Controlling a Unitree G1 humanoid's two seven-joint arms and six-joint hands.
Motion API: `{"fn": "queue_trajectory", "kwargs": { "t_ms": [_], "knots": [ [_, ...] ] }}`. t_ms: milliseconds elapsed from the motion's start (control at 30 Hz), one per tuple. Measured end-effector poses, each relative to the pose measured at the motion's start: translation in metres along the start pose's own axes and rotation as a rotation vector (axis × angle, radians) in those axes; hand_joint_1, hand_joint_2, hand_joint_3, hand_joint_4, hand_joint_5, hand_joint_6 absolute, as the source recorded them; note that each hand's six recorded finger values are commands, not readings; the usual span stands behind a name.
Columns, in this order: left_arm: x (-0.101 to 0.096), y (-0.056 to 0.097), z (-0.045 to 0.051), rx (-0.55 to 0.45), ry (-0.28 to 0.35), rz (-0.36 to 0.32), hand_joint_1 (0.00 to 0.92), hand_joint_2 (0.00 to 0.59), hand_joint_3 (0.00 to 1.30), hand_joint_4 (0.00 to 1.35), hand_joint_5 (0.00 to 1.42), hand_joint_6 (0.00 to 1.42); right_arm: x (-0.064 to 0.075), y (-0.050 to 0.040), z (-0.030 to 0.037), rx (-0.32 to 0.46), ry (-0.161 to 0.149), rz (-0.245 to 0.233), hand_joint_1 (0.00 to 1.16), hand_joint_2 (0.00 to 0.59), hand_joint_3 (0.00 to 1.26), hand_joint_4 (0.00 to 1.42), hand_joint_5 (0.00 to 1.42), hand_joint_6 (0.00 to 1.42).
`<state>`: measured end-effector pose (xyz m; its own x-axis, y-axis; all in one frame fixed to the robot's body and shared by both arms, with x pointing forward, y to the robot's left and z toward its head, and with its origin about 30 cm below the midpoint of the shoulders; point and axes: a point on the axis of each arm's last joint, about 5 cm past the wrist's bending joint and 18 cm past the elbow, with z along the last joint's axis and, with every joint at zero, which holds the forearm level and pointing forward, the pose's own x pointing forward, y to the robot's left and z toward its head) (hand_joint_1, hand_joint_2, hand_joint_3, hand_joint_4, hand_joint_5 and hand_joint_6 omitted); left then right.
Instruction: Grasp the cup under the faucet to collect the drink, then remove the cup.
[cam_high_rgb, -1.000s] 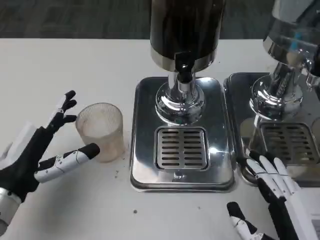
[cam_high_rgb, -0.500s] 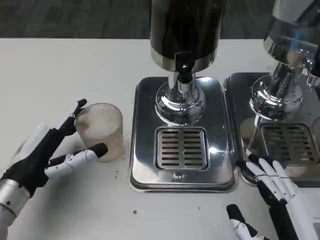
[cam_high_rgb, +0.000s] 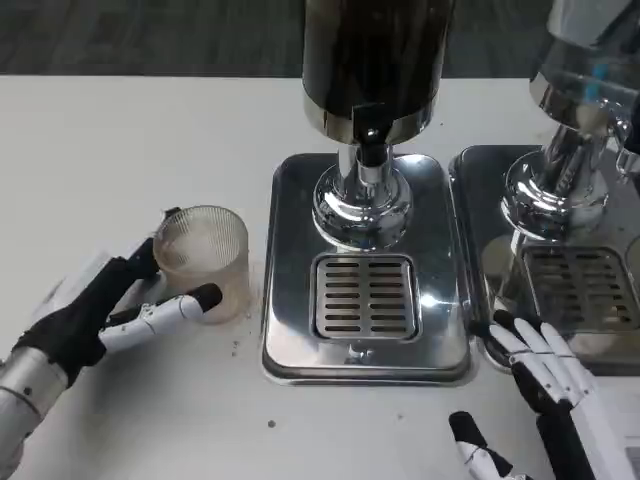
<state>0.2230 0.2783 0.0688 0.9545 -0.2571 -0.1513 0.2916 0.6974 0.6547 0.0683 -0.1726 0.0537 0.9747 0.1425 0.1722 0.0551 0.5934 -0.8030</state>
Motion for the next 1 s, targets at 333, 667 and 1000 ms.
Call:
{"fn": "queue_trajectory", "kwargs": {
  "t_ms": [333,667,1000],
  "knots": [
    [0.005,-0.002,0.0021,0.004,0.019,0.015,0.161,0.008,0.00,0.01,0.18,0.14,0.000,-0.0014,0.0001,0.015,0.006,-0.001,0.37,0.396,0.21,0.11,0.08,0.23],
    [0.015,-0.012,0.0078,0.048,0.033,0.046,0.157,0.007,0.00,0.05,0.21,0.16,-0.002,-0.0012,0.0014,0.022,0.011,0.001,0.37,0.397,0.22,0.11,0.09,0.23],
    [0.021,-0.028,0.0123,0.097,0.044,0.113,0.212,0.018,0.08,0.14,0.30,0.23,-0.002,-0.0006,0.0027,0.029,0.015,-0.007,0.38,0.404,0.22,0.12,0.10,0.25]
  ]
}}
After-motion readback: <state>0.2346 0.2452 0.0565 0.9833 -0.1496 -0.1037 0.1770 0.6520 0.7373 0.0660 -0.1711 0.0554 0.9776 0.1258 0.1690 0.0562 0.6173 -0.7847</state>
